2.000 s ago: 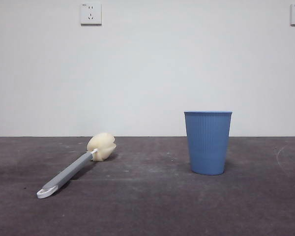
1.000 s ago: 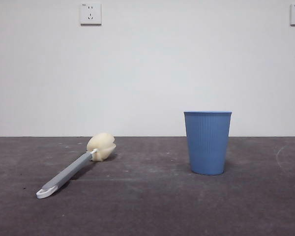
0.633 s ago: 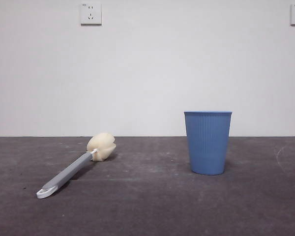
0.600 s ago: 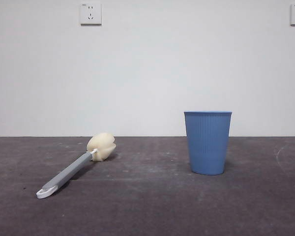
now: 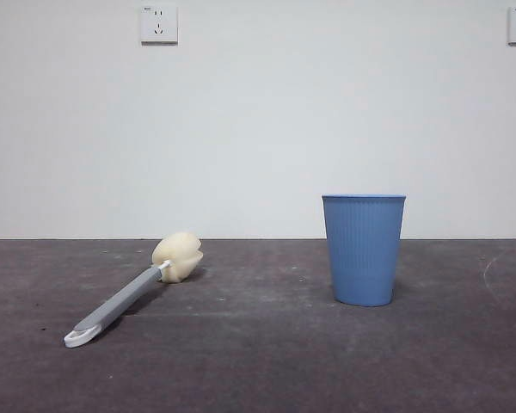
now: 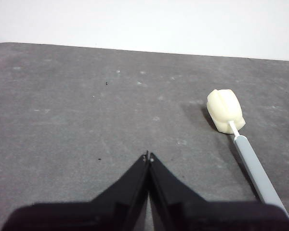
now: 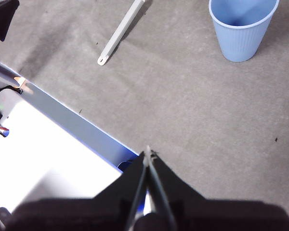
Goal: Pick up the cup brush,pick up the cup,insert the brush into the cup,clean the cup,put the cup brush back,put the cup back to the fixed position on the table
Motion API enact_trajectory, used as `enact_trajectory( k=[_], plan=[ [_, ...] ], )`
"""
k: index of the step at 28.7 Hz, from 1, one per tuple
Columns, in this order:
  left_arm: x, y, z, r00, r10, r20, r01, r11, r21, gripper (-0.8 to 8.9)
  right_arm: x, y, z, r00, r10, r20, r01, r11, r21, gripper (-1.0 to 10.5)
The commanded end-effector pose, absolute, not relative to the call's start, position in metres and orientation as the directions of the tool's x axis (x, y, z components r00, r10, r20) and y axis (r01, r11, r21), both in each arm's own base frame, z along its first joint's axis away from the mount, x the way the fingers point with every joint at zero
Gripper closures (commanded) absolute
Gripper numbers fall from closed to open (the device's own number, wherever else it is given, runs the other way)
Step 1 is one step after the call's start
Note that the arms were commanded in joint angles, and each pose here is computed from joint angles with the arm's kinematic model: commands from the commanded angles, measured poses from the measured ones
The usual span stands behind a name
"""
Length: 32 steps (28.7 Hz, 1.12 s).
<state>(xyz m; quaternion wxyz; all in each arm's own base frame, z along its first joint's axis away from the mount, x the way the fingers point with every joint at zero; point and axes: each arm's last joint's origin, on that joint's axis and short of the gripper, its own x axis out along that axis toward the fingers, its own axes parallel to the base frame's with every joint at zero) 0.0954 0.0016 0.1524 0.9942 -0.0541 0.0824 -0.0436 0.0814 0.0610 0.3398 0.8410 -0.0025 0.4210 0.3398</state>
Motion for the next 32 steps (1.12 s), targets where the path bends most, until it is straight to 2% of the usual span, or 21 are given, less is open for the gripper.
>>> enact_trajectory(
  k=[1,4,5,8,10,15,23,26,32],
  plan=[
    [0.096,0.002,0.148,0.982,-0.092,-0.167,0.072,0.99,-0.12,8.17,0.081,0.061,0.34,0.418,0.569,-0.708,-0.579,0.767,0.275,9.5],
    [0.096,0.002,0.148,0.982,-0.092,-0.167,0.072,0.99,-0.121,8.17,0.081,0.061,0.34,0.418,0.57,-0.707,-0.588,0.764,0.267,9.5],
    [0.096,0.002,0.148,0.982,-0.092,-0.167,0.072,0.99,-0.12,8.17,0.081,0.06,0.341,0.435,0.564,-0.702,-0.617,0.755,0.223,9.5],
    [0.096,0.002,0.148,0.982,-0.092,-0.167,0.072,0.99,-0.12,8.17,0.085,0.057,0.347,0.568,0.505,-0.65,-0.591,0.8,0.105,9.5],
    [0.096,0.002,0.148,0.982,-0.092,-0.167,0.072,0.99,-0.12,8.17,0.088,0.055,0.357,0.668,0.507,-0.544,-0.564,0.822,0.074,9.5],
    [0.096,0.002,0.148,0.982,-0.092,-0.167,0.072,0.99,-0.12,8.17,0.091,0.049,0.362,0.797,0.513,-0.319,-0.531,0.847,0.035,9.5],
    [0.096,0.002,0.148,0.982,-0.092,-0.167,0.072,0.99,-0.12,8.17,0.1,0.039,0.305,0.902,0.432,-0.008,-0.432,0.902,-0.015,9.5],
    [0.096,0.002,0.148,0.982,-0.092,-0.167,0.072,0.99,-0.12,8.17,0.101,0.035,0.276,0.92,0.39,0.023,-0.39,0.921,-0.019,9.5],
    [0.096,0.002,0.148,0.982,-0.092,-0.167,0.072,0.99,-0.12,8.17,0.101,0.025,0.235,0.95,0.311,-0.025,-0.312,0.947,-0.075,9.5]
  ],
)
